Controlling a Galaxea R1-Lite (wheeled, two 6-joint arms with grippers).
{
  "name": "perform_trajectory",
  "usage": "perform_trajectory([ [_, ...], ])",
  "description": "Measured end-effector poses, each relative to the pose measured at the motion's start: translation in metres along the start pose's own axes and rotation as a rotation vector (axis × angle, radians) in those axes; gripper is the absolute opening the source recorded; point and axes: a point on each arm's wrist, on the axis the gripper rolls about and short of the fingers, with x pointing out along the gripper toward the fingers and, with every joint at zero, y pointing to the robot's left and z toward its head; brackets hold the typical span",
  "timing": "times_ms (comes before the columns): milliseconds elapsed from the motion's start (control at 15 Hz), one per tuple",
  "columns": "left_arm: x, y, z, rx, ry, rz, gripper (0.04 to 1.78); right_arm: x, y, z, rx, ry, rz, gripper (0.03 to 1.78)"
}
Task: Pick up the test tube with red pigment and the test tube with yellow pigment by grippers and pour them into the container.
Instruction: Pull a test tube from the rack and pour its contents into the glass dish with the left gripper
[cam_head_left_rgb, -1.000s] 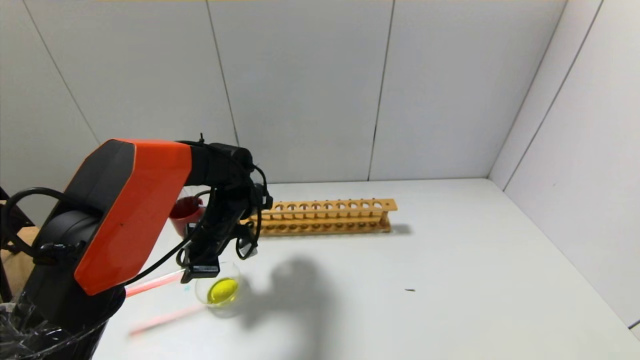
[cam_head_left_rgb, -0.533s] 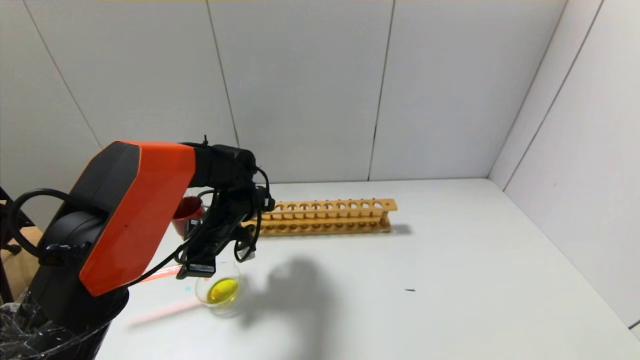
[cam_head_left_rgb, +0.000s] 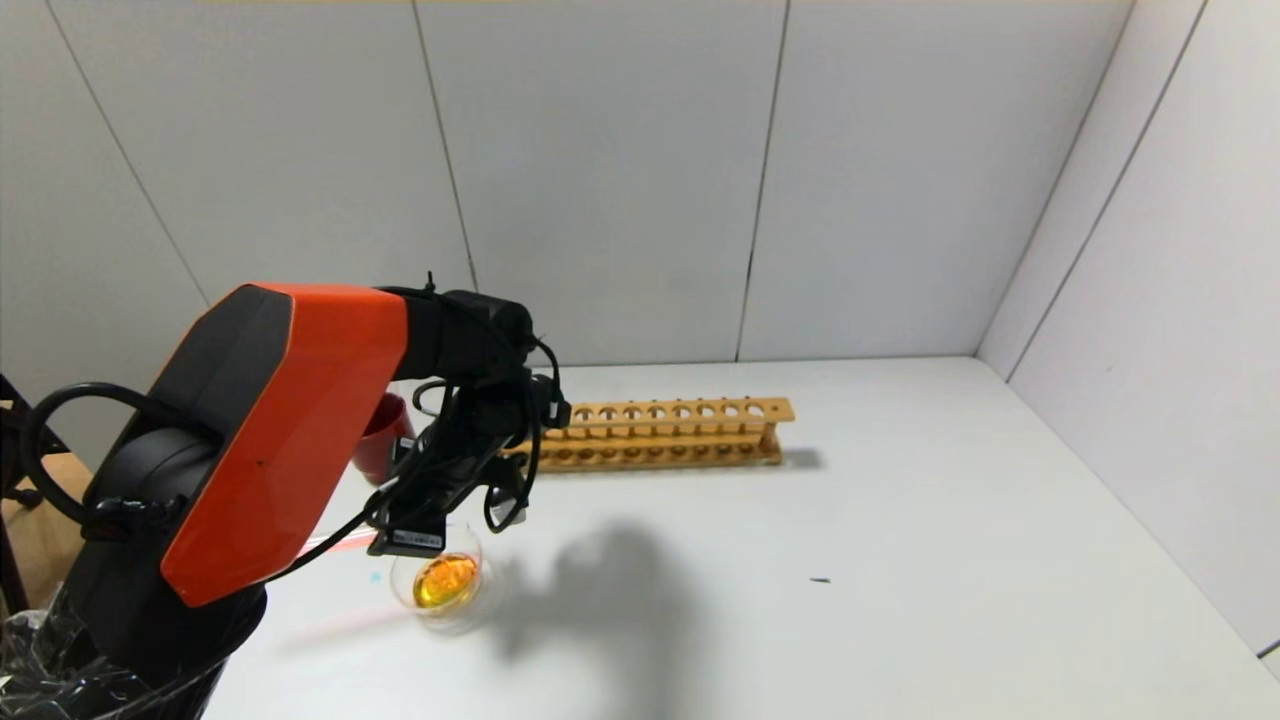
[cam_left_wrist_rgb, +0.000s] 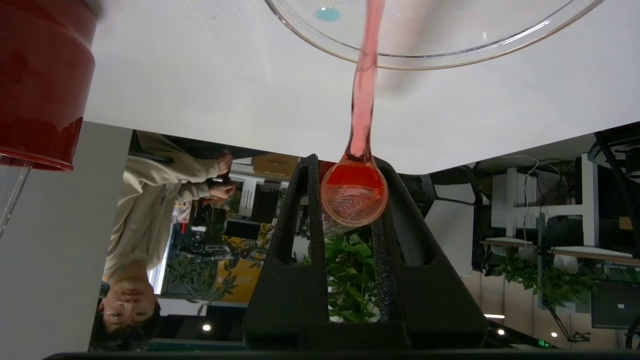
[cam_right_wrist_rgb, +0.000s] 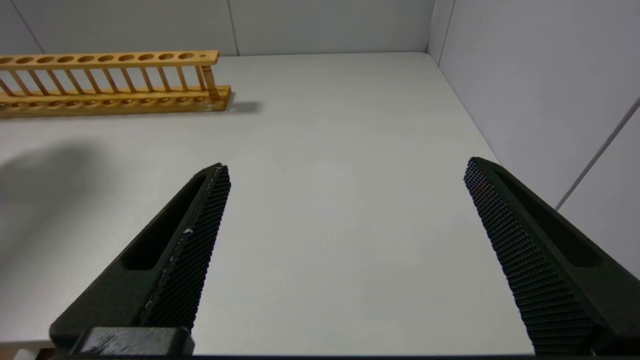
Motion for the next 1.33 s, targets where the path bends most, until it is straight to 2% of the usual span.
perform_trajectory([
  [267, 0.001, 0.0, 0.001, 0.004, 0.006, -0.001, 0.31, 0.0, 0.0, 0.0, 0.0, 0.0, 0.0, 1.71],
  [467, 0.001, -0.001, 0.007, 0.031, 0.029, 0.039, 0.31, 0.0, 0.0, 0.0, 0.0, 0.0, 0.0, 1.71],
  [1333, -0.008, -0.011, 0.005, 0.096, 0.068, 0.058, 0.31, 0.0, 0.0, 0.0, 0.0, 0.0, 0.0, 1.71],
])
